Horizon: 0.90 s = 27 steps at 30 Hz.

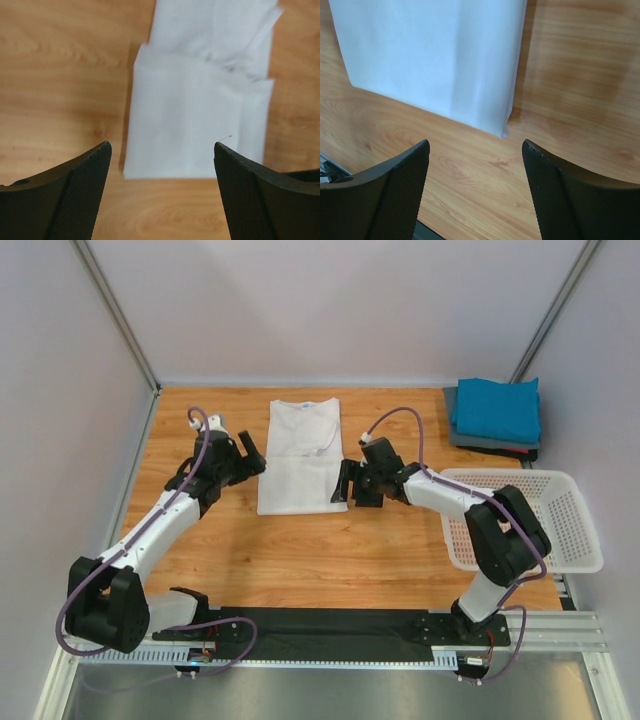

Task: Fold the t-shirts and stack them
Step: Fold the tshirt

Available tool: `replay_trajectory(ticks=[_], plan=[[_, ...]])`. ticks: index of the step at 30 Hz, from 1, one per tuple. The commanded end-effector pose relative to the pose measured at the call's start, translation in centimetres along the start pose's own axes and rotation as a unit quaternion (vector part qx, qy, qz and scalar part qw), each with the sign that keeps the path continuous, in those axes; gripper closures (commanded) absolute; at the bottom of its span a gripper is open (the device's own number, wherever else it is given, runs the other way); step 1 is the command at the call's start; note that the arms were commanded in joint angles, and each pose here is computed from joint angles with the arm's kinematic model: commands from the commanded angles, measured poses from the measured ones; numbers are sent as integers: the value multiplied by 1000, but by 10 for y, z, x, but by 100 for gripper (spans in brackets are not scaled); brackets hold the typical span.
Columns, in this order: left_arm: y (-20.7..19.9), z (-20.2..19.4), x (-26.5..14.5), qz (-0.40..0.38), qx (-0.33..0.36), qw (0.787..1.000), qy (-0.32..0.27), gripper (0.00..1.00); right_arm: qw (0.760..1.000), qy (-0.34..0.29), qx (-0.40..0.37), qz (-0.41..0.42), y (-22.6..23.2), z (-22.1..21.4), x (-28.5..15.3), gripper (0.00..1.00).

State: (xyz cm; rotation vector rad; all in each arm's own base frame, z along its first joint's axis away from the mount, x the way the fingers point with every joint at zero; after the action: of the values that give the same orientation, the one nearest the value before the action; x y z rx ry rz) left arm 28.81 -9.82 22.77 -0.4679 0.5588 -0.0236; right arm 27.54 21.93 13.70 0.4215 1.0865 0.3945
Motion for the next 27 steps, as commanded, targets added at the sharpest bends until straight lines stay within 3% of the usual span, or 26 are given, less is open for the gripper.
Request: replay_trajectory(ticks=[1, 8, 19, 27], plan=[[22, -51, -2, 18, -30, 994, 102, 12, 1000, -12, 12, 15, 10, -8, 12, 25], [39, -89, -2, 25, -63, 984, 163, 18, 1000, -5, 29, -8, 5, -24, 23, 39], [51, -111, 12, 41, -81, 977, 191, 27, 999, -2, 27, -34, 0, -22, 34, 53], [56, -118, 25, 48, -77, 976, 198, 34, 999, -5, 18, -49, -2, -19, 38, 55]])
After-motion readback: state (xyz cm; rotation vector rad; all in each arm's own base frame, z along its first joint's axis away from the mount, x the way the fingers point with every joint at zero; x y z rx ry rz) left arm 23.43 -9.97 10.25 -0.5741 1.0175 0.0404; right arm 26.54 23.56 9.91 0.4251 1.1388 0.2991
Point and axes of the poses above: each gripper's point midway between its finger pads, its own x axis out along the fingers, its own y axis along the line the jaws close on, z = x × y, the point moved 9 cm from there along -x, back along the fingers
